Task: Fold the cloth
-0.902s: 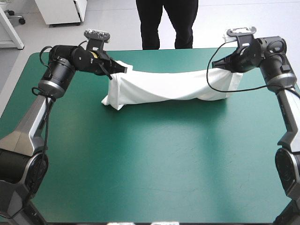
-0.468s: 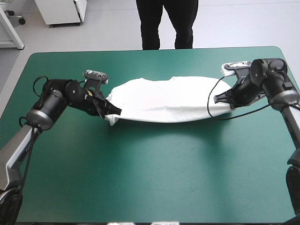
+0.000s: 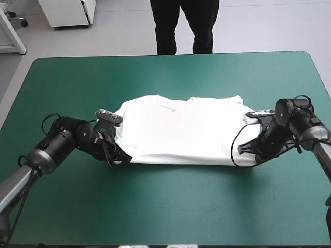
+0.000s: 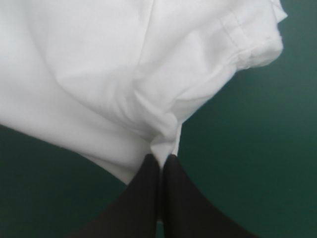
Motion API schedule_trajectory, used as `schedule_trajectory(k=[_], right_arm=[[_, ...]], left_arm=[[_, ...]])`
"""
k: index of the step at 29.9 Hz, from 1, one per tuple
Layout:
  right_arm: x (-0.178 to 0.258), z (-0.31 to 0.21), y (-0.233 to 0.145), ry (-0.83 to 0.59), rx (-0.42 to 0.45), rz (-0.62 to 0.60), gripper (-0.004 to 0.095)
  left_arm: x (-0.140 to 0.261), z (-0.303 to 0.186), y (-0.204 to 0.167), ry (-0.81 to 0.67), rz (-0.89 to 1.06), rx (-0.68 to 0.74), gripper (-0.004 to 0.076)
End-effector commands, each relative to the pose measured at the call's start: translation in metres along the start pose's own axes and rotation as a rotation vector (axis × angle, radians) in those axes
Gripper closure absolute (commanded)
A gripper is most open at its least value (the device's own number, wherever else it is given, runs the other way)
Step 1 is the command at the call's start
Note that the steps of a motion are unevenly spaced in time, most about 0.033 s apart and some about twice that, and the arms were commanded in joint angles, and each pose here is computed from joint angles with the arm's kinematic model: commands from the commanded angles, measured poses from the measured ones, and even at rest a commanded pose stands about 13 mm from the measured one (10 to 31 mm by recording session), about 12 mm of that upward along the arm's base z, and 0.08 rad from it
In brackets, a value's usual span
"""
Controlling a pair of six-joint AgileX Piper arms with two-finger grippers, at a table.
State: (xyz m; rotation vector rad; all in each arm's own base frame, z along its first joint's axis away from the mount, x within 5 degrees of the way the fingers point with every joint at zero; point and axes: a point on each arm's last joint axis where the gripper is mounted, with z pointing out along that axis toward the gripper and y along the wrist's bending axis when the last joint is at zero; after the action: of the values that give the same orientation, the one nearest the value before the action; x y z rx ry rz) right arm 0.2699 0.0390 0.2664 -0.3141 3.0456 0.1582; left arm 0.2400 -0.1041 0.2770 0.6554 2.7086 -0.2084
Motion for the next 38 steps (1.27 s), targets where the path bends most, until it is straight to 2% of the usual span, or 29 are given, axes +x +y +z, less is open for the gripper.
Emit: schedule_trajectory(k=[1,7,12,15,18,22,24,27,29,35,38], right_arm=[[0.014,-0.01,0.001,-0.026,-0.002,-0.01,0.0925],[0.034,-0.003,0.002,0.003,-0.003,-0.008,0.0925],[0.041,0.004,0.002,0.025,-0.005,-0.008,0.0924],[0.042,0.005,0.003,0.033,-0.008,-0.01,0.0885],[0.041,0.005,0.003,0.028,-0.007,-0.01,0.0752],[0.044,0.005,0.002,0.057,-0.006,-0.012,0.0507],[0.045,0.003,0.002,0.056,-0.001,-0.015,0.0415],[0.044,-0.013,0.003,-0.007,0.013,-0.013,0.037],[0.04,-0.029,0.003,-0.076,0.041,-0.004,0.0371],[0.028,-0.102,-0.004,-0.407,0.199,0.06,0.0371],[0.025,-0.125,-0.009,-0.508,0.269,0.102,0.0371]], left_arm=[[0.006,-0.011,-0.006,-0.041,-0.009,0.01,0.0733],[0.023,-0.002,-0.013,0.035,-0.003,0.03,0.0733],[0.023,-0.002,-0.013,0.038,-0.002,0.032,0.0732],[0.023,-0.002,-0.014,0.036,-0.001,0.033,0.0722],[0.023,-0.002,-0.014,0.036,-0.001,0.033,0.0631],[0.023,-0.002,-0.014,0.038,0.0,0.033,0.0415],[0.024,-0.003,-0.014,0.047,0.002,0.032,0.031],[0.018,-0.017,-0.012,0.034,0.013,0.004,0.0224],[0.009,-0.037,-0.011,-0.02,0.017,-0.02,0.0221],[-0.027,-0.144,-0.01,-0.422,0.024,-0.135,0.0221],[-0.035,-0.173,-0.01,-0.528,0.024,-0.159,0.0221]])
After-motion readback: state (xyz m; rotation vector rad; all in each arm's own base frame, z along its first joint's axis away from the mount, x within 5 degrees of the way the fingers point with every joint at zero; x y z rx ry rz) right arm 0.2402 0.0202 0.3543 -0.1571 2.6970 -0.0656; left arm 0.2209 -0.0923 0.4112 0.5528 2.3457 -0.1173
